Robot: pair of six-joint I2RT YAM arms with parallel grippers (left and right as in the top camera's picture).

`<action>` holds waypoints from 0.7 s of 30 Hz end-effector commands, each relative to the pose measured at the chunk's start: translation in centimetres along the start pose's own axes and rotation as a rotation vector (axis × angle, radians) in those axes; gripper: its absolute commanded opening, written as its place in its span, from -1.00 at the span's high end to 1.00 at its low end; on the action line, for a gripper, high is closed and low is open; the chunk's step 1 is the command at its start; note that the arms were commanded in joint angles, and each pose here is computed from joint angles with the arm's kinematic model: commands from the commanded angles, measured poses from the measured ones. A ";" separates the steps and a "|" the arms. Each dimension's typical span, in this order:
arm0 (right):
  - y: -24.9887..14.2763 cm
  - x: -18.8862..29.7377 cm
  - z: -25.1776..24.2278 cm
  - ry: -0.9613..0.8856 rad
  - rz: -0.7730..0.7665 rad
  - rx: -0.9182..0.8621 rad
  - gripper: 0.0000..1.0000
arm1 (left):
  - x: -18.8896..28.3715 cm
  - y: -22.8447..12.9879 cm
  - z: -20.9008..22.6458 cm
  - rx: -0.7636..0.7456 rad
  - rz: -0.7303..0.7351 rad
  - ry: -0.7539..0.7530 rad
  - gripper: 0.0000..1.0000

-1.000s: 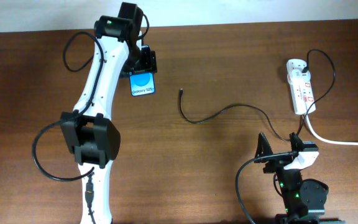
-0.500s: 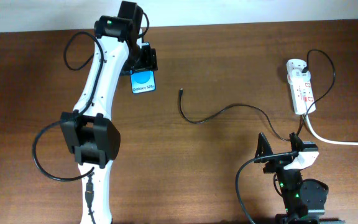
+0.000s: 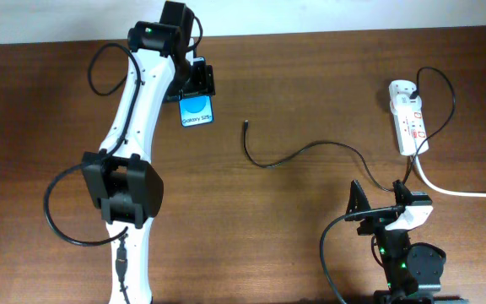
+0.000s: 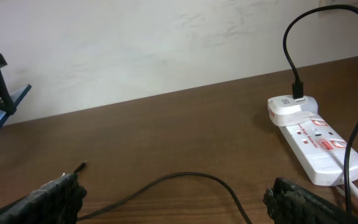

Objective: Plug charger to phone and switch on socket
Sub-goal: 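Carry the phone right toward the black cable tip with the left gripper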

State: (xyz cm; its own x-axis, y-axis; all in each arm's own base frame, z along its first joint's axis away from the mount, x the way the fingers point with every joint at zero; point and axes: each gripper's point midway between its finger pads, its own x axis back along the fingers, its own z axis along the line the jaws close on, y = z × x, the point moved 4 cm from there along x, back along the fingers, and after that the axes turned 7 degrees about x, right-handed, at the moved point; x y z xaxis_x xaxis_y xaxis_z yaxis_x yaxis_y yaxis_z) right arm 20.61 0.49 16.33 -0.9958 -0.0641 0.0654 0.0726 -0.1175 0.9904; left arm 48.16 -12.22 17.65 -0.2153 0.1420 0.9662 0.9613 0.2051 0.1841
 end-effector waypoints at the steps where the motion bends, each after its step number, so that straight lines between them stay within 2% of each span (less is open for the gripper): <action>1: -0.2 0.0 0.0 0.006 0.001 -0.008 -0.97 | 0.5 0.0 -1.5 -0.009 0.011 -0.095 0.45; 9: -0.2 0.0 0.0 0.006 0.003 -0.008 -0.96 | 0.5 -0.1 -1.7 0.110 0.027 -0.110 0.99; 11: -0.2 0.0 0.0 0.006 0.003 -0.008 -0.97 | 0.5 -0.2 -1.6 0.148 0.033 -0.107 1.00; 21: -0.2 0.0 0.0 0.006 0.003 -0.008 -0.97 | 0.5 -1.6 -1.0 0.554 0.112 -0.053 1.00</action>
State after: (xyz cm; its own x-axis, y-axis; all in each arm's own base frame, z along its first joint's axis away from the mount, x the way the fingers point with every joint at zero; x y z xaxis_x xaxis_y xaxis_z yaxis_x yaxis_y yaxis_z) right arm 20.61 0.49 16.35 -0.9958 -0.0641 0.0650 0.0722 -0.1175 0.9904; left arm 46.81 -13.18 17.58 -0.1416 0.2208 0.9650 0.8526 0.5226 0.0055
